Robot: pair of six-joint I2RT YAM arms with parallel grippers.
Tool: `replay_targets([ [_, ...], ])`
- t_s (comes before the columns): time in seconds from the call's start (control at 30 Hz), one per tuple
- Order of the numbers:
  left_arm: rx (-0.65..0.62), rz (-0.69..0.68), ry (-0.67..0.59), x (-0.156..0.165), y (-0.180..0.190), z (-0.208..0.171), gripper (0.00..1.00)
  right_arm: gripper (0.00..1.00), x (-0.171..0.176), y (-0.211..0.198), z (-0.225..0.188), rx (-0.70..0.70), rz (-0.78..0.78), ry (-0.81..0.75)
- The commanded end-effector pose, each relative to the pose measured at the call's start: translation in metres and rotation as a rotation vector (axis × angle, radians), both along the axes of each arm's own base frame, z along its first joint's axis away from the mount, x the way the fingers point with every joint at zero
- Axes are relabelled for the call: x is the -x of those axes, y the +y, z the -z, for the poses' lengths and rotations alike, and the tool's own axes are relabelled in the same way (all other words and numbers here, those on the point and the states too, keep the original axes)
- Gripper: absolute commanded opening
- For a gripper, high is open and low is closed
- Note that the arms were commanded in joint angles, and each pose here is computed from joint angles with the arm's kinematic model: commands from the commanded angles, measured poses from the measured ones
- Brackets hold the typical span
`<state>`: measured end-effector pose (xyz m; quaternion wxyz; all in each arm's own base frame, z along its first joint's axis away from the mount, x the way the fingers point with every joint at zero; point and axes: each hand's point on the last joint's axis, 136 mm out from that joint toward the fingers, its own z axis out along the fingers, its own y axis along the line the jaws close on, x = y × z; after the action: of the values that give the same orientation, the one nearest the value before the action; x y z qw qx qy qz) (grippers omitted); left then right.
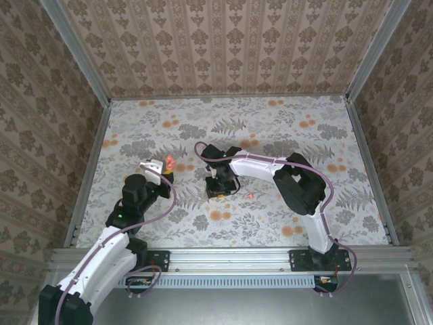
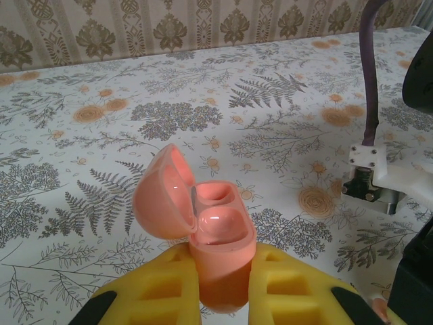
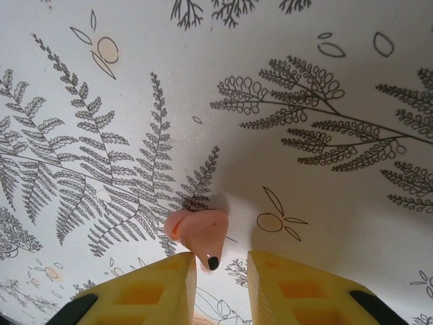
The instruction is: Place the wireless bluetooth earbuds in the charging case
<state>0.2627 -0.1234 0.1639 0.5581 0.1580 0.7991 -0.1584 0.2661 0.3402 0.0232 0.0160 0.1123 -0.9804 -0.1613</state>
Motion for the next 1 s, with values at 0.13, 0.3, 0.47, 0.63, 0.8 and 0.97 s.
replay_targets([
  [0.13, 0.016, -0.009, -0.006, 0.000, 0.002, -0.008, 0.05, 0.27, -0.001, -0.016, 0.006, 0.036, 0.013, -0.003],
  [0.3, 0.017, -0.007, -0.005, 0.000, 0.001, -0.008, 0.05, 0.22, -0.006, -0.022, 0.002, 0.003, 0.044, -0.025],
  [0.47, 0.017, -0.007, -0.001, 0.000, 0.001, -0.007, 0.05, 0.18, -0.008, -0.023, 0.002, -0.047, 0.063, -0.023],
  [0.63, 0.017, -0.008, 0.002, 0.001, 0.002, -0.007, 0.05, 0.17, -0.008, -0.027, 0.000, -0.086, 0.093, -0.014],
  [0.8, 0.018, -0.010, 0.003, 0.000, 0.002, -0.007, 0.05, 0.25, -0.010, -0.041, -0.004, -0.057, 0.109, -0.028],
  [0.97, 0.018, -0.012, 0.004, 0.000, 0.002, -0.008, 0.05, 0.26, -0.016, -0.056, -0.013, -0.033, 0.123, -0.057],
])
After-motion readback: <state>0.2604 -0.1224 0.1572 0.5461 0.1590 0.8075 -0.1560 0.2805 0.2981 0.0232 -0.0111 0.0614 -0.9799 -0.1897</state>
